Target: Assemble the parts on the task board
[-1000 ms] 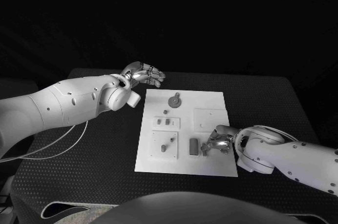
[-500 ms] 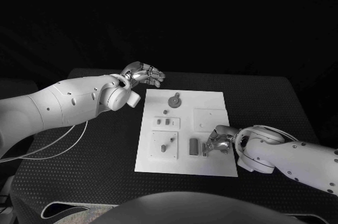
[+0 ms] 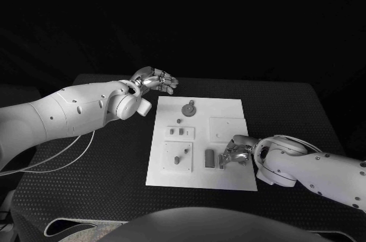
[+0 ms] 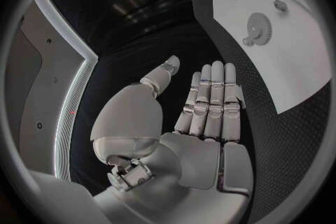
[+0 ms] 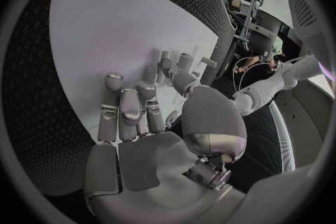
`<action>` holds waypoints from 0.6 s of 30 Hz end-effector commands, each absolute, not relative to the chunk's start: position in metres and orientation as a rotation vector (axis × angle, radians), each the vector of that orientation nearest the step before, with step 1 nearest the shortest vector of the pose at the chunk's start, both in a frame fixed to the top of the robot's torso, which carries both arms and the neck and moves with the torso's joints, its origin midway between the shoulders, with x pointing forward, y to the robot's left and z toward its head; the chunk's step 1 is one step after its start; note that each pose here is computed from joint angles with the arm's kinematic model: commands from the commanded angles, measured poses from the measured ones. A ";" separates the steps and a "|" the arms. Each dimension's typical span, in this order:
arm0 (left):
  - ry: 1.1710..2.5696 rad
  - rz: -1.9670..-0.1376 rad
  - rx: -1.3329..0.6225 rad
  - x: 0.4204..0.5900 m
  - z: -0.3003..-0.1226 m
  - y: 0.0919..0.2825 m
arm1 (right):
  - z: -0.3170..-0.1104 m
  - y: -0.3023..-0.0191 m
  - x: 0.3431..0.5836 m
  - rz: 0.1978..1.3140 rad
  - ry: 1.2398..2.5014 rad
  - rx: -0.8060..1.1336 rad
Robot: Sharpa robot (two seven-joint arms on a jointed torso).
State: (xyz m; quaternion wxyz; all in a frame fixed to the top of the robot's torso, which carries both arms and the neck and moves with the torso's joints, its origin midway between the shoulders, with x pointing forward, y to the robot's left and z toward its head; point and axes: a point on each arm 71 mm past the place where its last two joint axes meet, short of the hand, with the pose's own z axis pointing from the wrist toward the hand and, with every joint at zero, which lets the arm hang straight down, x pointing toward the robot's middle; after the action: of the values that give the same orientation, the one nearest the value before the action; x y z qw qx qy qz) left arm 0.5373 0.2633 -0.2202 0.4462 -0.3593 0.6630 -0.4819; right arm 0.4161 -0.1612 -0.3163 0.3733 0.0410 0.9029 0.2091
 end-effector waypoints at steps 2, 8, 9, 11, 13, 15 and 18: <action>1.639 -1.213 -0.886 0.537 -0.219 0.261 | -0.322 -0.169 0.413 0.510 2.329 0.100; 1.633 -1.213 -0.906 0.538 -0.219 0.263 | -0.307 -0.178 0.422 0.590 2.324 0.170; 1.631 -1.214 -0.912 0.538 -0.219 0.263 | -0.303 -0.179 0.424 0.626 2.306 0.185; 1.628 -1.215 -0.930 0.538 -0.219 0.264 | -0.292 -0.181 0.432 0.694 2.226 0.211; 1.622 -1.225 -0.961 0.539 -0.220 0.265 | -0.280 -0.183 0.443 0.776 2.136 0.222; 1.615 -1.225 -0.970 0.540 -0.220 0.265 | -0.270 -0.189 0.455 0.878 2.051 0.282; 1.605 -1.225 -0.963 0.545 -0.218 0.263 | -0.258 -0.202 0.480 0.958 1.937 0.386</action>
State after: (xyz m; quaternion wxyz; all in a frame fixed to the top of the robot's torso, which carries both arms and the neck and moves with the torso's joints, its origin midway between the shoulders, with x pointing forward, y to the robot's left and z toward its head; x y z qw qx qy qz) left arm 0.5428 0.2656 -0.2212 0.4440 -0.3786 0.6543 -0.4811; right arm 0.4714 -0.2043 -0.2716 0.4374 0.1162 0.8428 0.2915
